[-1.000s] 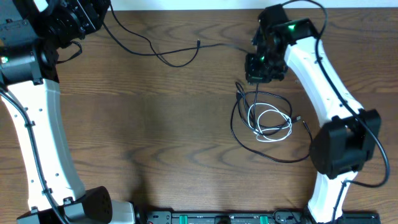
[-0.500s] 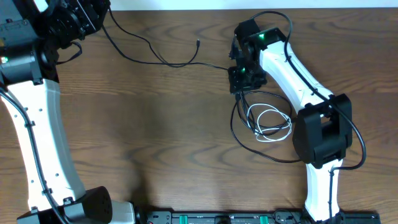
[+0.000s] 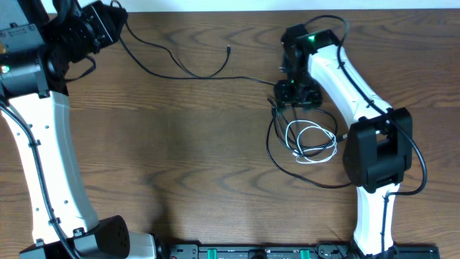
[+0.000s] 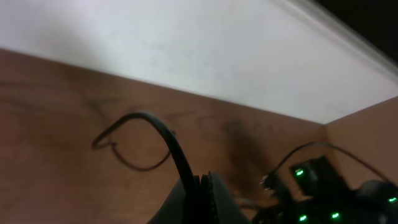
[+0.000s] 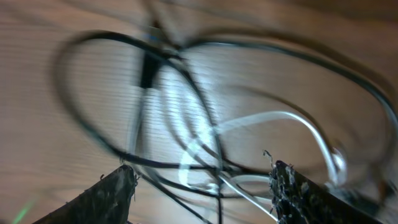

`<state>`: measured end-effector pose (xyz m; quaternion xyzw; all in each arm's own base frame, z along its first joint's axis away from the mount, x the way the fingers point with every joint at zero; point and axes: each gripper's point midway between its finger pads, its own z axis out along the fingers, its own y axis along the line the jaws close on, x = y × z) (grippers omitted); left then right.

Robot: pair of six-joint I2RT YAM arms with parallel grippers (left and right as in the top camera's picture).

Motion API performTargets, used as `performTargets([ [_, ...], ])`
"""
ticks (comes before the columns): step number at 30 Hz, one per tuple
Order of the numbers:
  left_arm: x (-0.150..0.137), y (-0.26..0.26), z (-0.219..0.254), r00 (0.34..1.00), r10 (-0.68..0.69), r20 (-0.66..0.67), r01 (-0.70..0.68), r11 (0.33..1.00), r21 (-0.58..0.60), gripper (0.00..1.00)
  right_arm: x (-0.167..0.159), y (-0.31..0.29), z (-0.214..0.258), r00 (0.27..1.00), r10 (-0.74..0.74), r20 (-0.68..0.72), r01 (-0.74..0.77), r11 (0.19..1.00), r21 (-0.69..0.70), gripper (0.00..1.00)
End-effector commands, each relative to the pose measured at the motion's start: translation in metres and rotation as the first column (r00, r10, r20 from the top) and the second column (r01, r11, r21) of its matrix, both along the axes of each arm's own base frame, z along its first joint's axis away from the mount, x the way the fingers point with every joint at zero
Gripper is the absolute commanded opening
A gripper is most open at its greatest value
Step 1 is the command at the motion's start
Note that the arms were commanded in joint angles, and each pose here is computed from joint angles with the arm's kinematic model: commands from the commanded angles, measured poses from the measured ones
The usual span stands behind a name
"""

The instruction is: Untangle cables

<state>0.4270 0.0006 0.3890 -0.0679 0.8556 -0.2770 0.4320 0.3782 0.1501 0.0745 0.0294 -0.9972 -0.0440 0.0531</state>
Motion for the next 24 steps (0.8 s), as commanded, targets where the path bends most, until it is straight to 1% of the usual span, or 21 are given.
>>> performTargets([
  [1, -0.003, 0.019, -0.026, 0.994, 0.072, -0.081, -0.065, 0.993, 0.094, 0.07, 0.006, -0.032, -0.001, 0.991, -0.133, 0.013, 0.133, 0.985, -0.109, 0.69],
  [2, -0.005, 0.024, -0.034, 0.988, 0.1, -0.116, -0.087, 0.99, 0.112, 0.07, 0.006, -0.032, -0.001, 0.991, -0.134, 0.014, 0.135, 0.986, -0.103, 0.7],
  [3, -0.008, 0.029, -0.044, 0.98, 0.126, -0.154, -0.105, 0.985, 0.138, 0.07, 0.006, -0.024, -0.001, 0.995, -0.099, 0.004, 0.099, 0.994, -0.055, 0.71],
  [4, -0.01, 0.033, -0.053, 0.973, 0.137, -0.184, -0.107, 0.981, 0.164, 0.07, 0.002, -0.003, 0.001, 1.0, 0.016, -0.012, -0.015, 0.998, 0.065, 0.72],
  [5, -0.011, 0.035, -0.06, 0.969, 0.136, -0.208, -0.099, 0.978, 0.182, 0.07, -0.002, 0.011, 0.004, 0.996, 0.092, -0.013, -0.089, 0.985, 0.147, 0.72],
  [6, -0.012, 0.035, -0.066, 0.966, 0.123, -0.226, -0.08, 0.978, 0.193, 0.07, -0.007, 0.027, 0.009, 0.985, 0.175, -0.005, -0.168, 0.955, 0.244, 0.73],
  [8, -0.013, 0.034, -0.081, 0.955, 0.105, -0.277, -0.051, 0.979, 0.196, 0.07, -0.02, 0.061, 0.022, 0.935, 0.349, 0.061, -0.34, 0.837, 0.428, 0.69],
  [9, -0.013, 0.033, -0.085, 0.952, 0.098, -0.29, -0.042, 0.98, 0.192, 0.07, -0.022, 0.065, 0.023, 0.927, 0.369, 0.072, -0.361, 0.821, 0.442, 0.69],
  [10, -0.013, 0.03, -0.091, 0.95, 0.069, -0.304, -0.012, 0.983, 0.185, 0.07, -0.024, 0.07, 0.023, 0.917, 0.39, 0.083, -0.386, 0.813, 0.436, 0.69],
  [11, -0.012, 0.027, -0.094, 0.95, 0.045, -0.31, 0.012, 0.984, 0.18, 0.07, -0.023, 0.071, 0.02, 0.915, 0.395, 0.083, -0.393, 0.822, 0.412, 0.69],
  [12, -0.012, 0.021, -0.099, 0.948, 0.005, -0.319, 0.052, 0.984, 0.169, 0.08, -0.021, 0.068, 0.015, 0.925, 0.374, 0.069, -0.373, 0.858, 0.353, 0.69],
  [13, -0.013, 0.016, -0.102, 0.946, -0.029, -0.324, 0.085, 0.983, 0.163, 0.07, -0.015, 0.059, 0.008, 0.951, 0.304, 0.049, -0.307, 0.918, 0.251, 0.7],
  [14, -0.012, 0.009, -0.107, 0.941, -0.073, -0.331, 0.13, 0.979, 0.155, 0.07, -0.008, 0.046, 0.003, 0.98, 0.194, 0.036, -0.197, 0.972, 0.125, 0.7],
  [15, -0.012, 0.003, -0.113, 0.934, -0.103, -0.342, 0.162, 0.975, 0.15, 0.07, -0.004, 0.036, 0.0, 0.992, 0.117, 0.042, -0.119, 0.992, 0.035, 0.72],
  [17, -0.011, -0.002, -0.119, 0.927, -0.122, -0.356, 0.185, 0.971, 0.149, 0.07, -0.002, 0.024, -0.001, 0.998, 0.034, 0.048, -0.031, 0.998, -0.053, 0.74],
  [18, -0.009, -0.007, -0.124, 0.919, -0.138, -0.369, 0.204, 0.968, 0.145, 0.07, -0.006, 0.018, -0.001, 0.999, -0.021, 0.032, 0.023, 0.996, -0.082, 0.73],
  [24, -0.007, -0.015, -0.129, 0.914, -0.166, -0.371, 0.237, 0.959, 0.155, 0.07, -0.015, 0.007, -0.005, 0.996, -0.088, -0.025, 0.085, 0.992, -0.089, 0.65],
])
